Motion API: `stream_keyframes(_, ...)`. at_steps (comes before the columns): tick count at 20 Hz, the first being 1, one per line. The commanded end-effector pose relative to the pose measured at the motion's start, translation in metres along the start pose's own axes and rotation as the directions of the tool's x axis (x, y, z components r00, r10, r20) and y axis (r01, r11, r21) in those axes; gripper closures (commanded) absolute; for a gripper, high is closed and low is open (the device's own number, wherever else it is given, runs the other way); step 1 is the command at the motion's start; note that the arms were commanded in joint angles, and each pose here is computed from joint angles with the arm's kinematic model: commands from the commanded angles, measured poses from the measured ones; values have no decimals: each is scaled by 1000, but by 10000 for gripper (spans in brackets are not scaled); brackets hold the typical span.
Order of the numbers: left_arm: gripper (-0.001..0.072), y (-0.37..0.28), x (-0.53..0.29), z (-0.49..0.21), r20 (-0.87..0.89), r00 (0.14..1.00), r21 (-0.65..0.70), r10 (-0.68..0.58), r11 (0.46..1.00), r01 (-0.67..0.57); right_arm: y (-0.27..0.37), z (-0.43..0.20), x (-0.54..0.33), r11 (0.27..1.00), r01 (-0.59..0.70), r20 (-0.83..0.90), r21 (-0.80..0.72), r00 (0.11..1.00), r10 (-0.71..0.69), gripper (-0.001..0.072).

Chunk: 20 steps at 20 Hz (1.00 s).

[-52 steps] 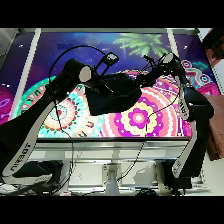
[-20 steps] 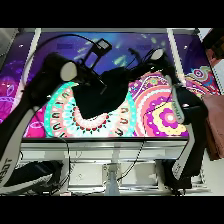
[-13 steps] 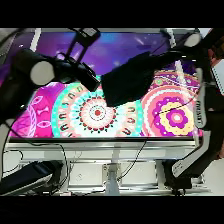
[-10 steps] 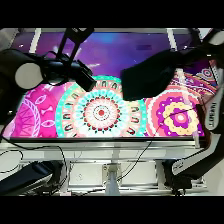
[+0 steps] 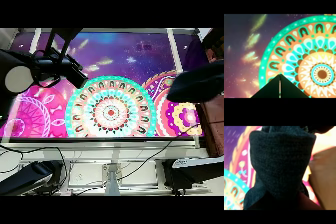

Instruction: Fold the clothes and pants, and hang the long-sleeved shirts on hangers.

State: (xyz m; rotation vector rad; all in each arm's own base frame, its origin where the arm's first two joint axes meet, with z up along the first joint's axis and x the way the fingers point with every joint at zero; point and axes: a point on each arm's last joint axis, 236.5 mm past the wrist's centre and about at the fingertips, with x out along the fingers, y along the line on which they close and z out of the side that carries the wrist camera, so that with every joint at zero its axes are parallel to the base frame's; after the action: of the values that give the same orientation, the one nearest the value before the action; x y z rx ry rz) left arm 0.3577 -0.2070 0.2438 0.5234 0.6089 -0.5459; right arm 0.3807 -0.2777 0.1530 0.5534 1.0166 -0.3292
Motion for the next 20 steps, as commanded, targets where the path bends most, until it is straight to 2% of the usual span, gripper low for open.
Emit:
stream_keyframes(1, 679, 10, -1, -2, -7, 999, 17, 42, 999, -42, -98, 1, -66, 964, 131, 131, 231, 978, -164, 662)
stream_keyframes(3, 679, 10, -1, -2, -6, 999, 17, 42, 999, -42, -141, -11, -98, 921, 177, 155, 348, 958, -242, 662)
stream_keyframes(5, 679, 10, -1, -2, -6, 999, 17, 42, 999, -42, -175, -42, -117, 874, 234, 92, 426, 950, -299, 662)
stream_keyframes(6, 679, 10, -1, -1, -6, 999, 17, 42, 999, -42, -192, -68, -119, 838, 279, 8, 469, 947, -320, 662)
stream_keyframes(9, 679, 10, -1, -2, -6, 999, 13, 42, 999, -42, -235, -151, -123, 658, 467, -286, 591, 884, -370, 662)
stream_keyframes(11, 679, 10, -1, -2, -7, 999, 2, 42, 999, -42, -240, -176, -117, 619, 470, -348, 630, 883, -317, 662)
stream_keyframes(14, 679, 10, -1, -2, -7, 999, 2, 42, 999, -42, -241, -191, -108, 605, 473, -384, 640, 879, -281, 660)
stream_keyframes(15, 679, 10, -1, -2, -7, 999, 2, 42, 999, -42, -241, -193, -106, 605, 473, -389, 640, 879, -276, 603)
stream_keyframes(17, 679, 10, -1, -2, -7, 999, 2, 42, 999, -42, -240, -189, -104, 616, 458, -374, 641, 887, -270, 219)
stream_keyframes(18, 678, 10, -1, -2, -7, 999, 2, 42, 999, -42, -238, -187, -102, 623, 445, -363, 643, 894, -263, 104)
stream_keyframes(20, 679, 10, -1, -2, -7, 999, 2, 42, 999, -42, -235, -183, -100, 634, 424, -346, 647, 904, -253, 98)
